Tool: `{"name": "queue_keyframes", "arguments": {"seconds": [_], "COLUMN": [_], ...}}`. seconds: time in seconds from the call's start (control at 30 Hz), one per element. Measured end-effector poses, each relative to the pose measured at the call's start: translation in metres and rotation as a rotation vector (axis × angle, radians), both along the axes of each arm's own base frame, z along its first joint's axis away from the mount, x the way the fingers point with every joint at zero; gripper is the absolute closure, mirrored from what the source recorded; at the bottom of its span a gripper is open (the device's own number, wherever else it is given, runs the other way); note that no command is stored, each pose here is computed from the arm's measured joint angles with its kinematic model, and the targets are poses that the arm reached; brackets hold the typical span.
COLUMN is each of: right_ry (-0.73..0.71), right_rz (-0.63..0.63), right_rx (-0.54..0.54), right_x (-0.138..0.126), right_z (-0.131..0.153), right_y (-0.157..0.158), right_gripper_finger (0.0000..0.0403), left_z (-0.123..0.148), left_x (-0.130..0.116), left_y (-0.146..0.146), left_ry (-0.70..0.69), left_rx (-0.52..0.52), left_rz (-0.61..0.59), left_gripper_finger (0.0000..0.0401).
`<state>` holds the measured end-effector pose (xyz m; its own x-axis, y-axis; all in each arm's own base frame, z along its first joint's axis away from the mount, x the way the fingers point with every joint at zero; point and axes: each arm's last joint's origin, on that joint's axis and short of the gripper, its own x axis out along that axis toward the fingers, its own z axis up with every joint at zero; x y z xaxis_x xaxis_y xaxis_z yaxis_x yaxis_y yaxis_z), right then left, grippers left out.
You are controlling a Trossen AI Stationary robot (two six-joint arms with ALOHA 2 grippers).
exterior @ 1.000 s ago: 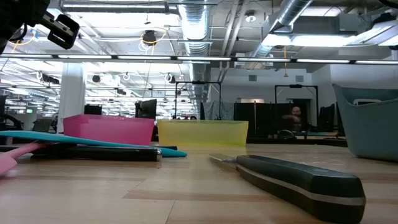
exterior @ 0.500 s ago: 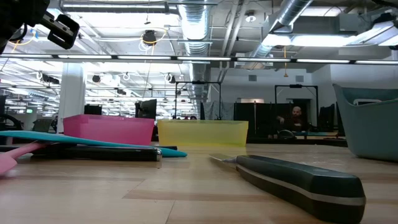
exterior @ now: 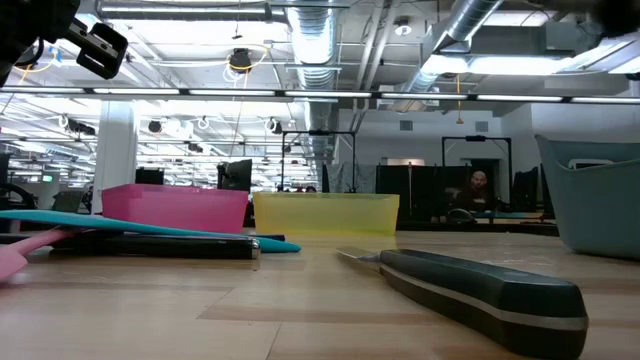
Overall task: Pick & Place Kitchen Items
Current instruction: Put the blue spatula into the yellow bin
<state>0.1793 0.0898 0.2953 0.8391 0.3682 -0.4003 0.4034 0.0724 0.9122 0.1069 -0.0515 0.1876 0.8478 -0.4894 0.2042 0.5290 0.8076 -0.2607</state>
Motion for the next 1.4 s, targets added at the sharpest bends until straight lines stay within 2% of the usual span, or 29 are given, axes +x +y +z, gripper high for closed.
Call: {"name": "queue_keyframes", "arguments": {"seconds": [0.17, 0.47, 0.57, 0.73, 0.97, 1.1, 1.4], "right_ry": [-0.180, -0.264, -0.281, -0.274, -0.294, -0.276, -0.275], "right_rz": [0.003, 0.133, 0.175, 0.234, 0.303, 0.356, 0.548], "right_rx": [-0.049, -0.182, -0.270, -0.481, -0.714, -0.828, -1.094], "right_x": [0.028, 0.080, 0.096, 0.120, 0.163, 0.188, 0.232], "right_z": [0.009, 0.034, 0.041, 0.047, 0.037, 0.020, -0.020], "right_y": [-0.008, -0.016, -0.017, -0.023, -0.029, -0.028, -0.013], "right_gripper_finger": [0.0263, 0.0282, 0.0282, 0.0282, 0.0274, 0.0261, 0.0195], "left_z": [0.000, 0.000, 0.000, 0.000, 0.000, 0.001, 0.001], "left_x": [0.000, 0.000, 0.000, 0.000, 0.000, 0.000, 0.000], "left_y": [0.000, 0.000, 0.000, 0.000, 0.000, 0.000, 0.000], "left_ry": [0.000, 0.000, 0.000, 0.000, -0.004, -0.008, -0.006], "left_rx": [0.001, 0.001, 0.000, 0.000, -0.001, -0.003, -0.002], "left_rz": [0.000, -0.001, -0.001, -0.002, -0.002, -0.002, -0.002], "left_gripper_finger": [0.0393, 0.0393, 0.0393, 0.0393, 0.0393, 0.0393, 0.0393]}}
